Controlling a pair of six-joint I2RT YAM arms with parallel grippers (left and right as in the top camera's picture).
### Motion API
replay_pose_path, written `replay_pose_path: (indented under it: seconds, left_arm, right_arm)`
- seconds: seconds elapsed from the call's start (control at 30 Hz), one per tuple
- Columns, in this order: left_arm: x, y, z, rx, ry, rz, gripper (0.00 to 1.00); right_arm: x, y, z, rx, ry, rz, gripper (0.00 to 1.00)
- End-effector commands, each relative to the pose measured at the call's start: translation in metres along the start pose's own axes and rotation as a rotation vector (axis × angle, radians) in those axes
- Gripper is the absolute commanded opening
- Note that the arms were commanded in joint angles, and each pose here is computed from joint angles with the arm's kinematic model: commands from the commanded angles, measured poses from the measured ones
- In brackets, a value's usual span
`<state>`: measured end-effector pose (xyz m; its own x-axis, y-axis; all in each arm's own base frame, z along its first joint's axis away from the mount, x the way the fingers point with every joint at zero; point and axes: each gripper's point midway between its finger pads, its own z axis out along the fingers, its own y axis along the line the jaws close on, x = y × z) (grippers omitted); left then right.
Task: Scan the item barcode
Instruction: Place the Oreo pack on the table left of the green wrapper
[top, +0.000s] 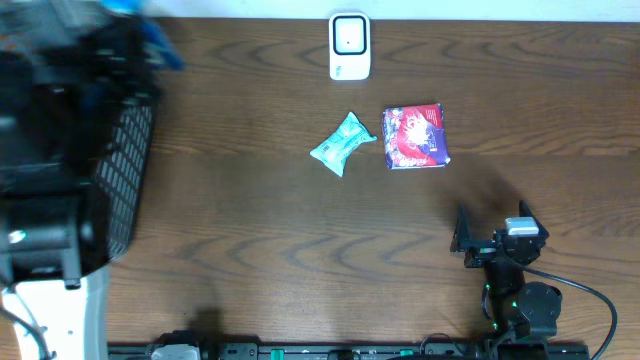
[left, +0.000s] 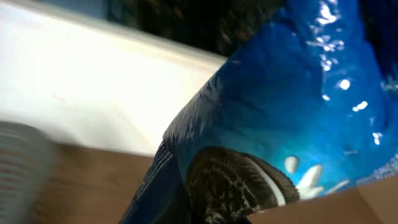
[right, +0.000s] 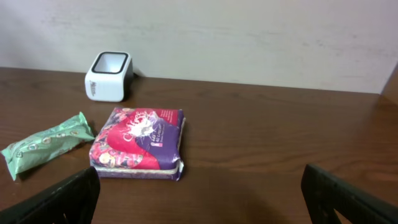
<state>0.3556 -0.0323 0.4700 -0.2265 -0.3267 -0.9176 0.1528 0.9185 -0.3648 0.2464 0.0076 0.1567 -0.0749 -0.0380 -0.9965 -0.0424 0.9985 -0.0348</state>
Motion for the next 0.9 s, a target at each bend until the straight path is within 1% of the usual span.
replay_pose_path:
  seconds: [0.0, 0.1, 0.2, 0.33, 0.4, 0.47, 0.6, 0.7, 0.77, 0.8, 0.83, 0.87]
  left_arm:
    - [0.032, -0.008, 0.030, -0.078, 0.085, -0.028, 0.07]
    - [0.072, -0.004, 0.054, -0.175, 0.195, -0.028, 0.07]
    - [0.121, 0.009, 0.076, -0.320, 0.310, -0.109, 0.07]
    - [0.197, 0.010, 0.113, -0.397, 0.497, -0.161, 0.07]
    - [0.229, 0.011, 0.128, -0.429, 0.561, -0.178, 0.07]
    - [0.272, 0.012, 0.144, -0.484, 0.636, -0.223, 0.07]
    - [0.332, 0.014, 0.158, -0.575, 0.720, -0.296, 0.07]
    - [0.370, 0.013, 0.162, -0.621, 0.777, -0.317, 0.07]
    - [0.388, 0.009, 0.162, -0.627, 0.815, -0.328, 0.07]
    - [0.396, 0.007, 0.162, -0.624, 0.831, -0.327, 0.11]
    - [0.402, 0.005, 0.163, -0.622, 0.841, -0.321, 0.30]
    - [0.404, 0.003, 0.163, -0.619, 0.844, -0.316, 0.46]
  right_arm:
    - [0.001, 0.001, 0.000, -0.002, 0.001, -0.002, 0.99]
    - [0.001, 0.001, 0.000, -0.002, 0.001, -0.002, 0.99]
    - [0.001, 0.000, 0.000, -0.002, 0.001, -0.002, 0.99]
    - [0.001, 0.001, 0.000, -0.002, 0.001, -0.002, 0.99]
    - [0.001, 0.001, 0.000, -0.002, 0.001, -0.002, 0.99]
    - [0.001, 0.001, 0.000, -0.002, 0.001, -0.002, 0.99]
    - [0.001, 0.001, 0.000, -0.002, 0.001, -0.002, 0.99]
    - [0.001, 0.001, 0.000, -0.002, 0.001, -0.002, 0.99]
    - [0.001, 0.001, 0.000, -0.002, 0.001, -0.002, 0.99]
    - [0.001, 0.001, 0.000, -0.002, 0.001, -0.002, 0.99]
    - [0.001, 0.001, 0.000, -0.002, 0.001, -0.002, 0.99]
    - [0.001, 0.001, 0.000, -0.002, 0.001, -0.002, 0.99]
